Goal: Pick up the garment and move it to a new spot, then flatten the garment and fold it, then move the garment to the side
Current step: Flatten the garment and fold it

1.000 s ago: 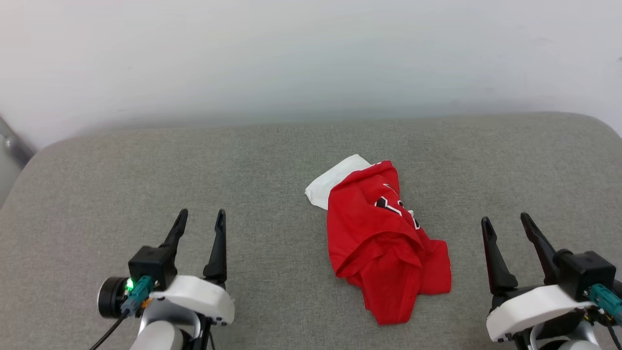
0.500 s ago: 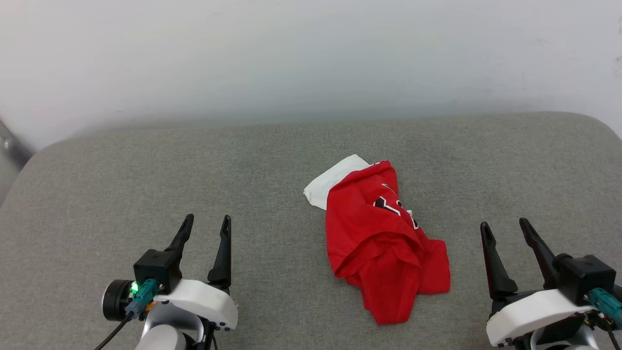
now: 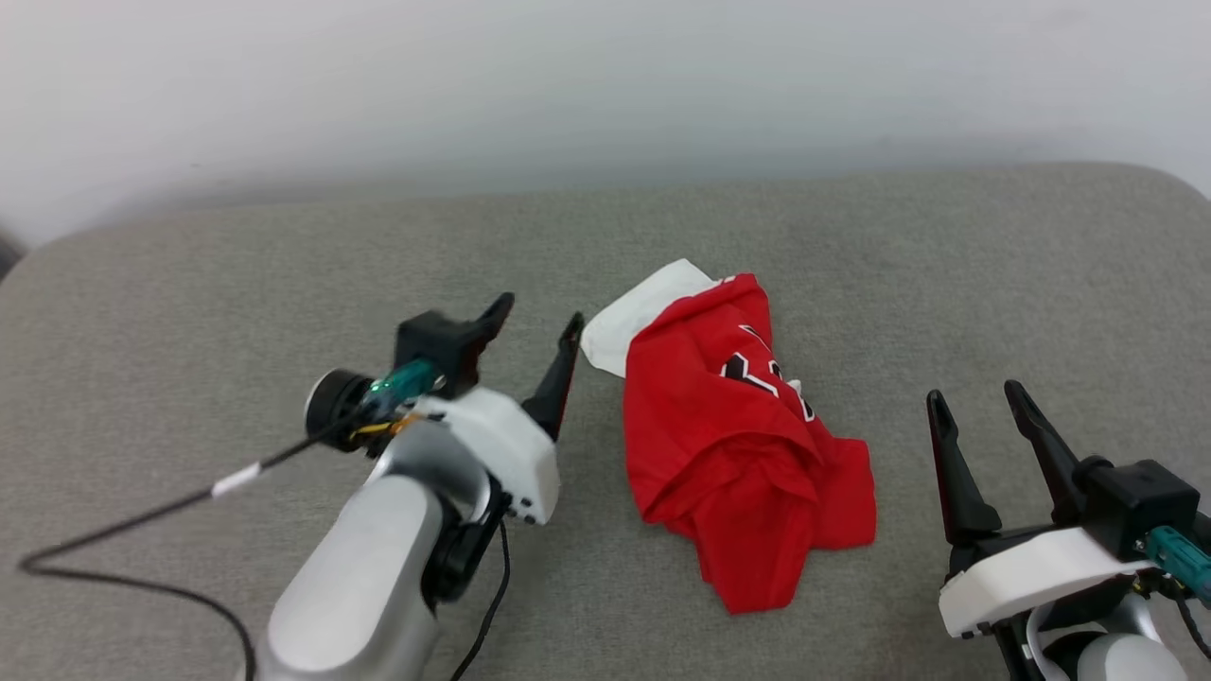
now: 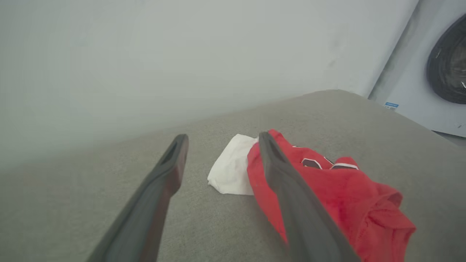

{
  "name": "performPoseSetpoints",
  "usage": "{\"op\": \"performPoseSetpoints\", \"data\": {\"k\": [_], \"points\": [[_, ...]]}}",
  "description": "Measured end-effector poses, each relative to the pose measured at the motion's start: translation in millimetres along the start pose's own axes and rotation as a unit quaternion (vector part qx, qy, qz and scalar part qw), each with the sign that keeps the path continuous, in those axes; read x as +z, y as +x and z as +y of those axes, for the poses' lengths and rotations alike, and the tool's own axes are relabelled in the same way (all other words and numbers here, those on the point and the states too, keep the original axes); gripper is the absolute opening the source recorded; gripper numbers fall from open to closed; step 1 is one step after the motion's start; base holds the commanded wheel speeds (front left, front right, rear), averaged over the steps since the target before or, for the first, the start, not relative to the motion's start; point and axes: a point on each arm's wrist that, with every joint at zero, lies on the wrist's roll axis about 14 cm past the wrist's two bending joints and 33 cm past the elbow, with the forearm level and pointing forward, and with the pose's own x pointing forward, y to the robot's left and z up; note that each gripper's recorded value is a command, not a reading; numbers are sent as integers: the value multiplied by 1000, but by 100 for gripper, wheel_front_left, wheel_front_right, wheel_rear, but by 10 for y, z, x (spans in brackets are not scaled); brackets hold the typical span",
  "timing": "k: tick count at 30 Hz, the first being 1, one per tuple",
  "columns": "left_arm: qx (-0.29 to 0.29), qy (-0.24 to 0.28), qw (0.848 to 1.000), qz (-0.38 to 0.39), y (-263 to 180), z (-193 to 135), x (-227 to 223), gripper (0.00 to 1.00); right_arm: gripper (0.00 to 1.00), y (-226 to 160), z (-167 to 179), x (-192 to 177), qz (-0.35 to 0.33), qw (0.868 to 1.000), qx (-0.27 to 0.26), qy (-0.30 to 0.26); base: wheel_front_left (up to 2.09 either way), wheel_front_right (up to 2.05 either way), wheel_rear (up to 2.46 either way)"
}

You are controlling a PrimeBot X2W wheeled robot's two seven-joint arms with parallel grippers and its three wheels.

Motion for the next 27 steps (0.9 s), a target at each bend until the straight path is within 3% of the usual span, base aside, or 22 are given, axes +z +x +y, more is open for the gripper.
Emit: {"op": "performPoseSetpoints", "data": {"k": [6,12,13,19,22,23,27], "points": [[-70,12,989,131,325,-291,-495,100,100,16,-150,-91,8,1000,-22,1,0,0,0],[-111,26,955,273,363,-431,-1145,100,100,-39,-343,-259,29,998,-52,6,0,0,0],[-111,26,955,273,363,-431,-1145,100,100,-39,-343,-259,29,998,-52,6,0,0,0],[-135,35,914,382,264,-489,-1599,100,100,-73,-447,-379,45,997,-69,8,0,0,0],[-144,35,899,413,253,-521,-1652,11,100,-73,-468,-380,43,996,-72,10,0,0,0],[-147,36,895,421,244,-536,-1664,0,100,-77,-472,-385,44,996,-73,10,0,0,0],[-162,38,886,433,208,-611,-1683,0,100,-87,-489,-388,42,996,-75,11,0,0,0]]}}
